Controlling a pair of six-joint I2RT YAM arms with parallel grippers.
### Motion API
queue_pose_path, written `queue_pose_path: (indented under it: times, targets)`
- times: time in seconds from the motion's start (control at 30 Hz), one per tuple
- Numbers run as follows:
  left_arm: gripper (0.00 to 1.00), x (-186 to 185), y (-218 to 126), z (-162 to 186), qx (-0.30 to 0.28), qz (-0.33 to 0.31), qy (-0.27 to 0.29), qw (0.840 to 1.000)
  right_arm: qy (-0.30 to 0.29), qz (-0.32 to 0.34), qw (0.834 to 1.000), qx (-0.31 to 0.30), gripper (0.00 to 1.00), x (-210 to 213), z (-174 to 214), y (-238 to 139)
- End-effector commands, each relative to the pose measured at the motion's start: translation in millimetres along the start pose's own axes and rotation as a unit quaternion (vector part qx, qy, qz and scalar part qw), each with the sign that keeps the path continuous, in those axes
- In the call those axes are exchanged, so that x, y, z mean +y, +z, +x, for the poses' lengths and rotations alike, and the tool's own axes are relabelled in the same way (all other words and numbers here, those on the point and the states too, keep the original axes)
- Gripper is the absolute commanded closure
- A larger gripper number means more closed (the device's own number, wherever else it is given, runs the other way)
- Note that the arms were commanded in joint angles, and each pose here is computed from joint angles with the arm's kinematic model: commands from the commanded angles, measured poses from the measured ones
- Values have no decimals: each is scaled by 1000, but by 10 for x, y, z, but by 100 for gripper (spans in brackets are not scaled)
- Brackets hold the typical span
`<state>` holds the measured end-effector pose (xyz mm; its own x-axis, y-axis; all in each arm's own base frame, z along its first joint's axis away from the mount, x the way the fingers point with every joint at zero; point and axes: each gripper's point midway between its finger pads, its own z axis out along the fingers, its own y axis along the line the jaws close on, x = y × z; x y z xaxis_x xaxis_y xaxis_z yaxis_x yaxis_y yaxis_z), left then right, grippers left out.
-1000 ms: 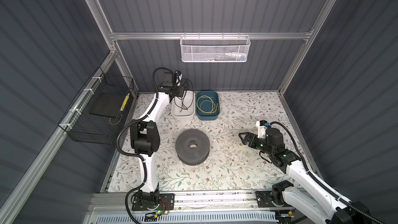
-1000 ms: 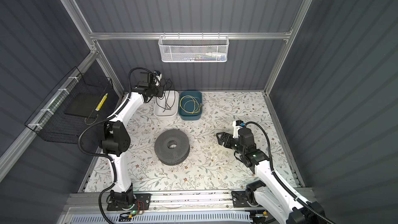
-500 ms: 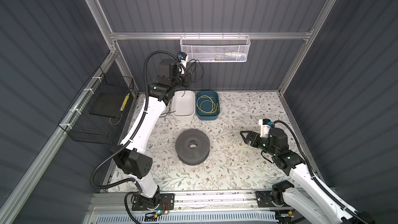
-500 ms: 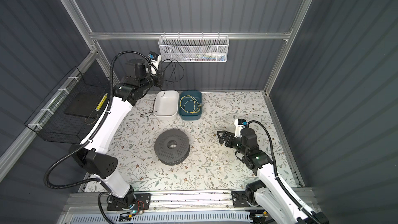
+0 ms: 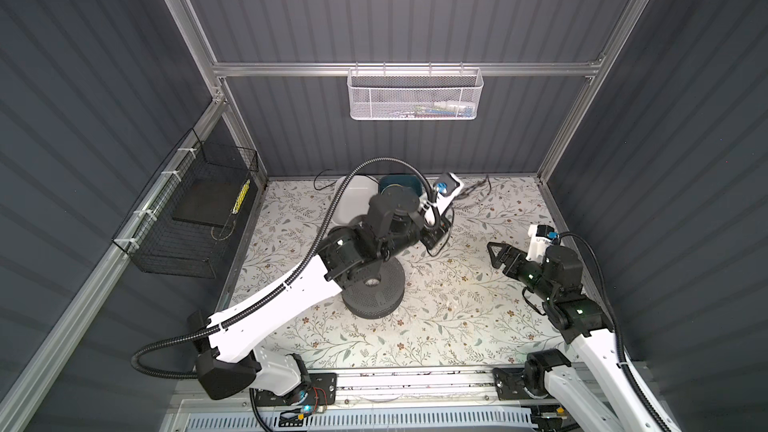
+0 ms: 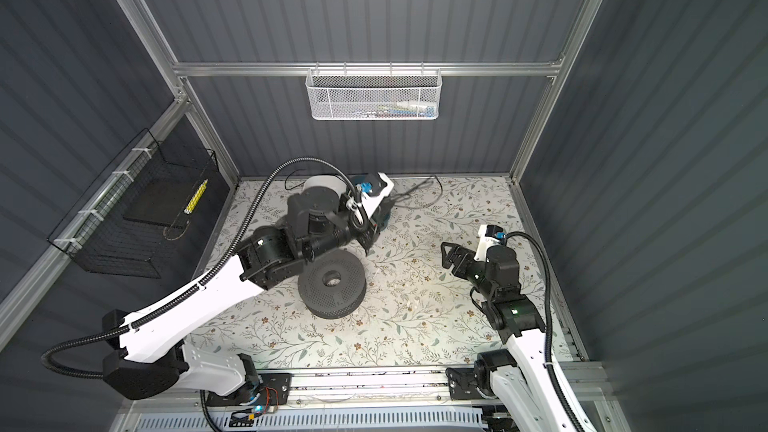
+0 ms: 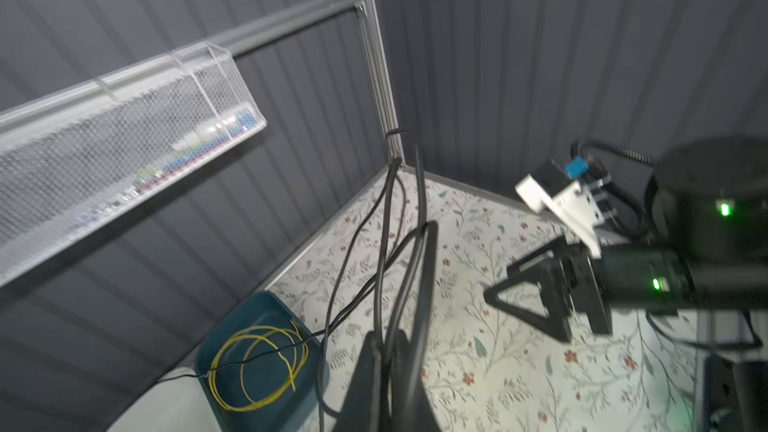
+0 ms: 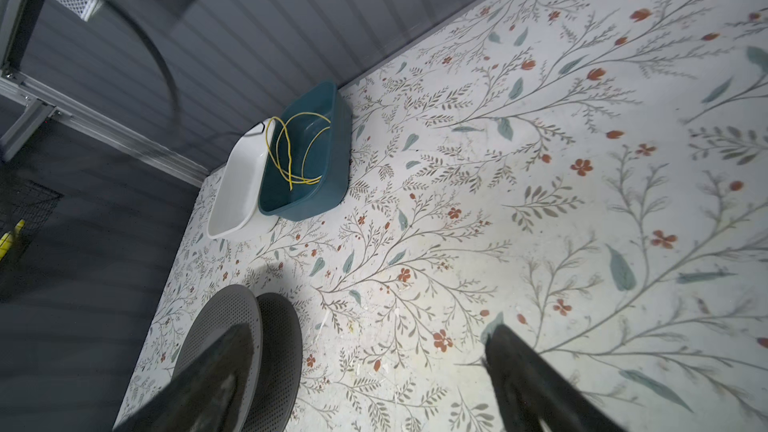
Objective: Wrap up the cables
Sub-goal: 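Carry the black cable toward the robot and drop it beside the spool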
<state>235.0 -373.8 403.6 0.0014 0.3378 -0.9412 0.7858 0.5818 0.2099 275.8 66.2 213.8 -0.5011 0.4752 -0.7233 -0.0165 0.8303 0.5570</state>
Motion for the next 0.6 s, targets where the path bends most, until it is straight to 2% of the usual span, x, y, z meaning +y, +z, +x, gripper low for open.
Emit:
queue_pose_path:
  times: [0.0,0.17,0.27,0.3,0.33,0.4,0.43,0.5,0.53,0.57]
  targets:
    - [100,-196,85,372,7,-3,-42,999,3,26,1000,15,10,-131,36,-60]
    - [100,-747,340,1106,62,72,-114,989,37,56,998,17,9,-324,44,-49]
    - [98,-1029,531,1580,116,102,-156,976,50,56,997,26,9,-350,75,-7]
    - [88,-1120,574,1714,132,112,-169,970,53,52,997,28,9,-340,81,5]
    - [68,-1180,598,1810,146,119,-172,967,55,50,997,31,9,-337,95,15]
    - [59,-1188,587,1858,161,120,-162,966,55,46,997,34,9,-332,109,31]
    - [50,-1152,561,1823,159,115,-152,969,55,45,997,34,9,-331,111,32]
    - [20,-1006,470,1709,148,92,-123,977,56,41,997,37,9,-323,121,48]
    - [10,-890,409,1633,139,73,-106,982,56,38,997,41,9,-311,132,60]
    - [4,-770,359,1566,130,53,-97,985,55,35,997,43,10,-298,135,68]
